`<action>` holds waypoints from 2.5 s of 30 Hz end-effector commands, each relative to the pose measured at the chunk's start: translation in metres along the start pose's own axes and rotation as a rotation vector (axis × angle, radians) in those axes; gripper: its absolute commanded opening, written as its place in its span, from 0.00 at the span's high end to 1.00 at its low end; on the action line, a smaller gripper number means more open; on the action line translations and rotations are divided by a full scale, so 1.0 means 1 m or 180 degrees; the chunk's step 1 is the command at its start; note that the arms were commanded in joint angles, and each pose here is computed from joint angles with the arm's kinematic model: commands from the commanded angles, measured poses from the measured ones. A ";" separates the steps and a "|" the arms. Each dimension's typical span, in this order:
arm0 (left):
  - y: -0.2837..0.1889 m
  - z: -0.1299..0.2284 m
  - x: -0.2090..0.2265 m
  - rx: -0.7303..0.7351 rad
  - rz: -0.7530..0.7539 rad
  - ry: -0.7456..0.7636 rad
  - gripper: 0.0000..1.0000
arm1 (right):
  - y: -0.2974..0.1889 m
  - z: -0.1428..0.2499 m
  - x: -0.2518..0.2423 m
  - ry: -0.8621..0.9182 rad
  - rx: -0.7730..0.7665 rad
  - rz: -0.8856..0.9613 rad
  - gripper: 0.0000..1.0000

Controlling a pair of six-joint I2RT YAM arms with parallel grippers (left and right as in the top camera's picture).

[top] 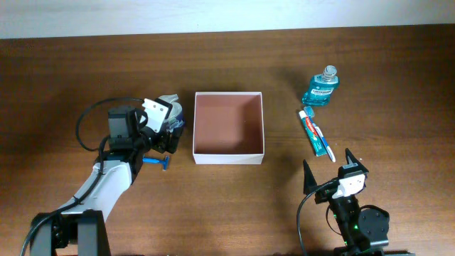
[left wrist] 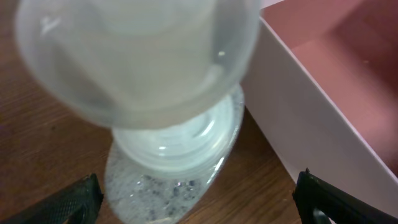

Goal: Pack container
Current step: 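Close the left gripper on the soap bottle and lift it, then carry the soap bottle with the left gripper toward the pink box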

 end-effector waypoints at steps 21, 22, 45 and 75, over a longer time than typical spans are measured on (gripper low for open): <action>0.009 0.004 0.028 -0.0105 -0.0198 -0.0215 0.21 | 0.000 0.002 0.000 0.0002 0.0014 0.0006 0.02; 0.009 0.004 0.028 -0.0117 -0.0201 -0.0211 0.27 | 0.000 0.002 0.000 0.0002 0.0014 0.0007 0.01; -0.018 -0.028 0.022 -0.0623 -0.0166 -0.0301 0.27 | 0.000 0.002 0.000 0.0002 0.0013 0.0007 0.01; 0.012 -0.037 0.020 -0.1184 0.0506 0.0159 0.01 | 0.000 0.002 0.000 0.0002 0.0014 0.0006 0.01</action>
Point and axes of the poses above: each gripper's point midway between its finger pads, its own y axis out along the fingers, its own x axis along the line the jaws close on, z = x × y, the point moved 10 cm from there along -y, back along the fingers, and after that the axes turned 10 degrees about -y, right-handed, at the moved point
